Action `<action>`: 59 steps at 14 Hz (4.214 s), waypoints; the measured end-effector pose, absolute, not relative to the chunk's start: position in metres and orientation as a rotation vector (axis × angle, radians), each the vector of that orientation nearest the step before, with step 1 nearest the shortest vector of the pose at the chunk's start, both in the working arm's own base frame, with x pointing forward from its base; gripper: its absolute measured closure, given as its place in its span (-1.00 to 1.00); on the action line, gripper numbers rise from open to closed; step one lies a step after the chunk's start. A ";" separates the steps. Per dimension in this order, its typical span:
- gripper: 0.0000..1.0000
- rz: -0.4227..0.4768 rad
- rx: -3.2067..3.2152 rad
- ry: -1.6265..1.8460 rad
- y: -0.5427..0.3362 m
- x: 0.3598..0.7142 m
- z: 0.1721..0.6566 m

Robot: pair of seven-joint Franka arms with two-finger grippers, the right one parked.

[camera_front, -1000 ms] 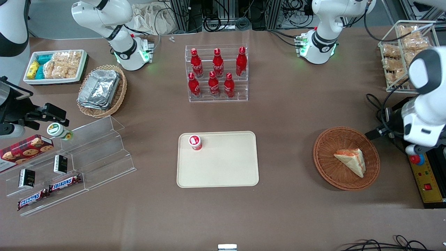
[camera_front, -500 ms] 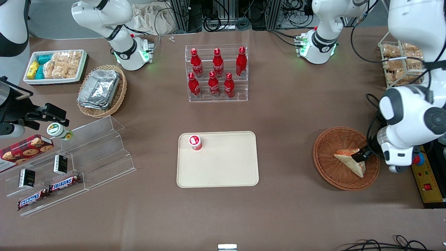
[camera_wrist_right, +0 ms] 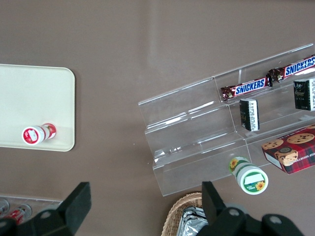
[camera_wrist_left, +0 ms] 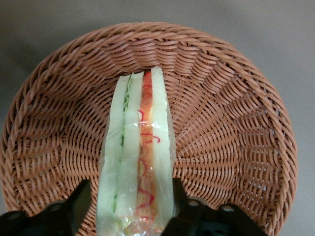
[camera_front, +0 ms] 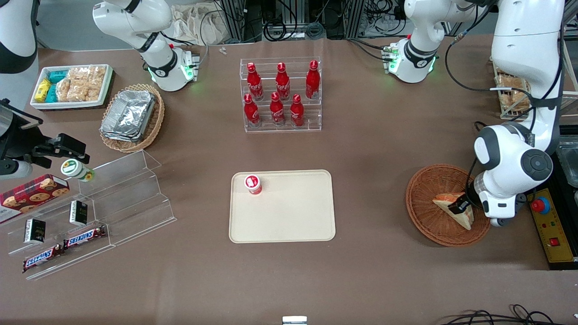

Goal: Place sandwich from basket to tray

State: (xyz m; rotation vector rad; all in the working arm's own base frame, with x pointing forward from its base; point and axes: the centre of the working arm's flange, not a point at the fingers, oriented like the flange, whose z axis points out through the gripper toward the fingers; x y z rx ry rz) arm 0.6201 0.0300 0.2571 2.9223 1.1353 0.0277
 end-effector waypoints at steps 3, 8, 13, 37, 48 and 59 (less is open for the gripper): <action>0.22 0.052 2.912 1.144 0.033 0.623 0.265; 0.62 -0.076 2.911 1.088 0.024 0.623 0.403; 0.62 -0.123 2.980 0.720 -0.110 0.605 0.480; -0.79 0.432 3.077 0.073 -0.418 0.567 0.331; -1.00 0.233 3.035 0.249 -0.299 0.591 0.529; -1.00 -0.144 3.134 -0.053 -0.074 0.557 0.649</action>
